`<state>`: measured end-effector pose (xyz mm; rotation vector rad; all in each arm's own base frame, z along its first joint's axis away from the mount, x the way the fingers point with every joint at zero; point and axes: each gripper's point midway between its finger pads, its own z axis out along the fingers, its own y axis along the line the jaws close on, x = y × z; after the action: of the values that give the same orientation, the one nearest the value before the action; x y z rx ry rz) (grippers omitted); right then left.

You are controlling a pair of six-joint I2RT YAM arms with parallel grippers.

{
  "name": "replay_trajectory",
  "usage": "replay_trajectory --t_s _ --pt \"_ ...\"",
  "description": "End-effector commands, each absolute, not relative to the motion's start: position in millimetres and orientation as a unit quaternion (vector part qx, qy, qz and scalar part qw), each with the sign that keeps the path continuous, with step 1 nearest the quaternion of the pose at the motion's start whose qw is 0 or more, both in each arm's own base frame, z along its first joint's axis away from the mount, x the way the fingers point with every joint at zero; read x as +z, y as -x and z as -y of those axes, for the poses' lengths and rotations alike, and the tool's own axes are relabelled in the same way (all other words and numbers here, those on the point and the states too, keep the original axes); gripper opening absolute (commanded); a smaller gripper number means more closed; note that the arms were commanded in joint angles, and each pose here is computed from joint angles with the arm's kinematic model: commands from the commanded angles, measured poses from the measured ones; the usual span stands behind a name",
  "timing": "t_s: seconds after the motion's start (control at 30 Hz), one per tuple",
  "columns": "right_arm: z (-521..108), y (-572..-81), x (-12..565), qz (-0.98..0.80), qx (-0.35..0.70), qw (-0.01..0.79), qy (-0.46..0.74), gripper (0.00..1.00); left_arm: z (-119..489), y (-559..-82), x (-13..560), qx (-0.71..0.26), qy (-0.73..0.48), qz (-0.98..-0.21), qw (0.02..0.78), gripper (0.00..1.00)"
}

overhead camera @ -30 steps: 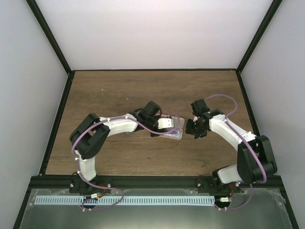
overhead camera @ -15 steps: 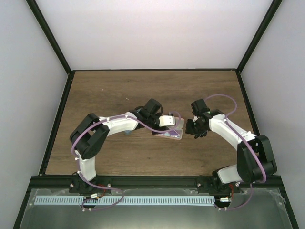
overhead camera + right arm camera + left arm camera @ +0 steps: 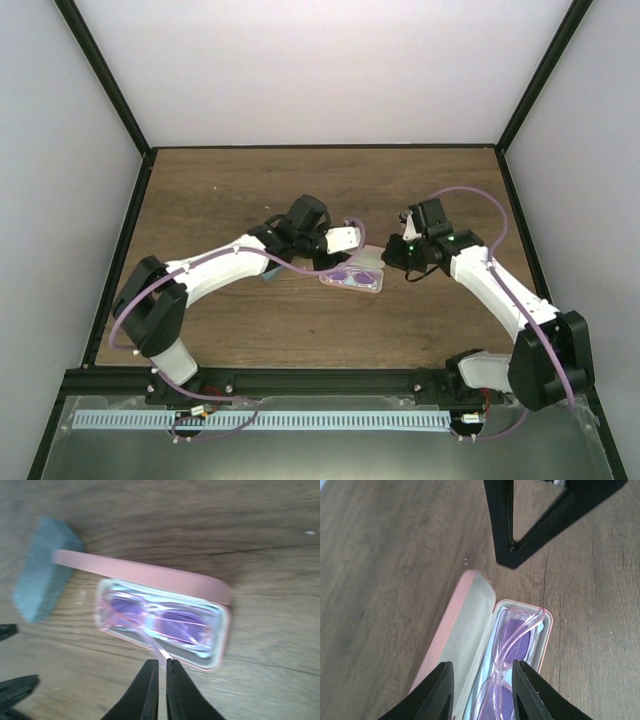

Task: Organize the sunglasses
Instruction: Place the sunglasses in the sunglasses case, then adjust the sunglasses in the sunglasses case.

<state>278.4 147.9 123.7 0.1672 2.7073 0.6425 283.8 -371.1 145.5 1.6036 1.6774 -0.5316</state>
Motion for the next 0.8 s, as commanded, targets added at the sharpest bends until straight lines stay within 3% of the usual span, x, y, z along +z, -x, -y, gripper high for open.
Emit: replay_trajectory --t_s 0.0,0.23,0.77 --pt "-188 -287 163 -0.915 0.353 0.196 -0.015 0.02 353 -283 142 -0.206 -0.572 -0.711 0.352 0.34" --pt "-217 -286 144 -0.903 0.396 0.165 0.012 0.01 337 -266 115 -0.234 -0.504 -0.771 0.311 0.21" --pt "-216 -272 81 -0.921 0.373 0.112 -0.013 0.01 321 -272 73 -0.192 -0.465 -0.820 0.272 0.21"
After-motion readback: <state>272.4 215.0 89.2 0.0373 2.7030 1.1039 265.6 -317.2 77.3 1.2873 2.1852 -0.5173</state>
